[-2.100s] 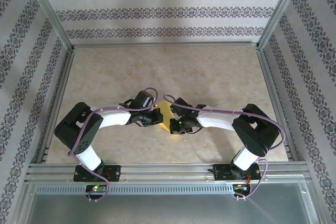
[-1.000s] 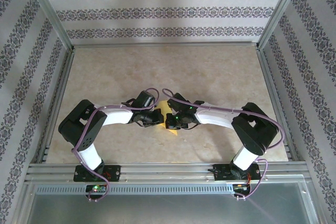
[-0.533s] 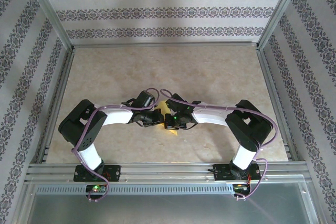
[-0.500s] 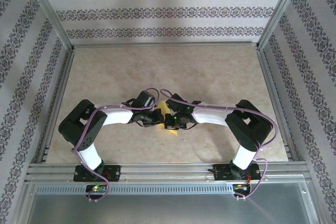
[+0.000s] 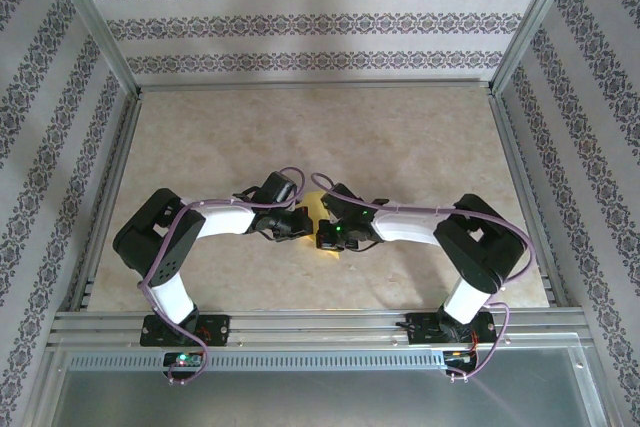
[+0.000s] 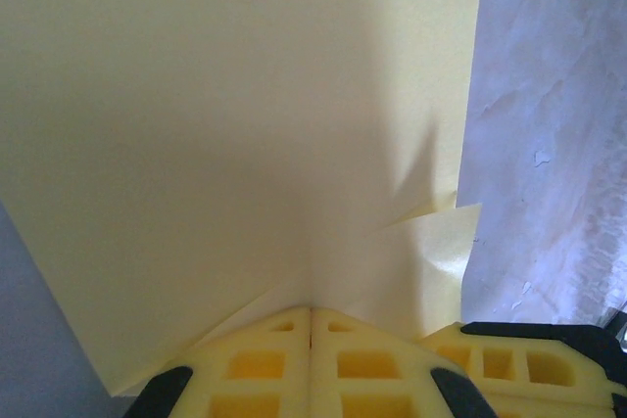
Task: Fold a paper plane with a square sheet of paper (fold left side to right side)
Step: Third fold the triangle at the center of the table, then fourth fold the wing at the center of the table.
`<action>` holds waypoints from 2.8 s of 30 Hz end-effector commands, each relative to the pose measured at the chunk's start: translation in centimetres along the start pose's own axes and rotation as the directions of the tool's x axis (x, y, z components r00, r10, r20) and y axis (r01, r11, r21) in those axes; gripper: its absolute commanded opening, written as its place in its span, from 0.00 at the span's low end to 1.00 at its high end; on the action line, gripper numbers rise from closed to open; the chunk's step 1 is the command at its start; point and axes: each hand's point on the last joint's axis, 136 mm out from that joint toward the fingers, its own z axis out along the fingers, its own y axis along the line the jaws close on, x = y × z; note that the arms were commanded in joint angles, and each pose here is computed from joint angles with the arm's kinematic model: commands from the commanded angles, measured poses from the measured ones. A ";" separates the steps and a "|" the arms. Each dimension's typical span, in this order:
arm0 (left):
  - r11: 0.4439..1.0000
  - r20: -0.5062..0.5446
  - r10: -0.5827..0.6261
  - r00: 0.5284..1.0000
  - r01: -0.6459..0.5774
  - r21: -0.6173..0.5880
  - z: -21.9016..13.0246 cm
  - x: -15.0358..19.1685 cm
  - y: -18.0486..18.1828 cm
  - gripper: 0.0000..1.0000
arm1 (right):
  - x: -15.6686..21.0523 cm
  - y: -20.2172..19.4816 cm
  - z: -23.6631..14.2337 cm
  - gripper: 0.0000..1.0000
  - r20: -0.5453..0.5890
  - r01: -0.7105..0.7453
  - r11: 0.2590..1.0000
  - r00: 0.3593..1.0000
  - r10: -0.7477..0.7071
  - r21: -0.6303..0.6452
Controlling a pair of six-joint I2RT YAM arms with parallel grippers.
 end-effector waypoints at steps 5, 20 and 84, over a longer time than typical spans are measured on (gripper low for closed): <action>0.992 -0.041 -0.034 0.999 0.028 -0.125 0.8 1.2 3.2 0.00 | 3.8 -5.0 -1.1 0.00 -0.071 -0.077 0.989 0.994 0.087 0.130; 0.994 -0.041 -0.023 0.999 0.019 -0.112 0.7 1.1 2.8 0.00 | 5.0 -7.6 -4.1 0.00 -0.040 -0.111 0.981 0.992 0.119 0.156; 0.968 0.227 -0.144 0.963 0.089 0.235 -6.3 -8.4 -0.3 0.52 | -6.0 0.6 -6.5 0.00 0.250 0.461 0.884 0.867 -0.430 -0.076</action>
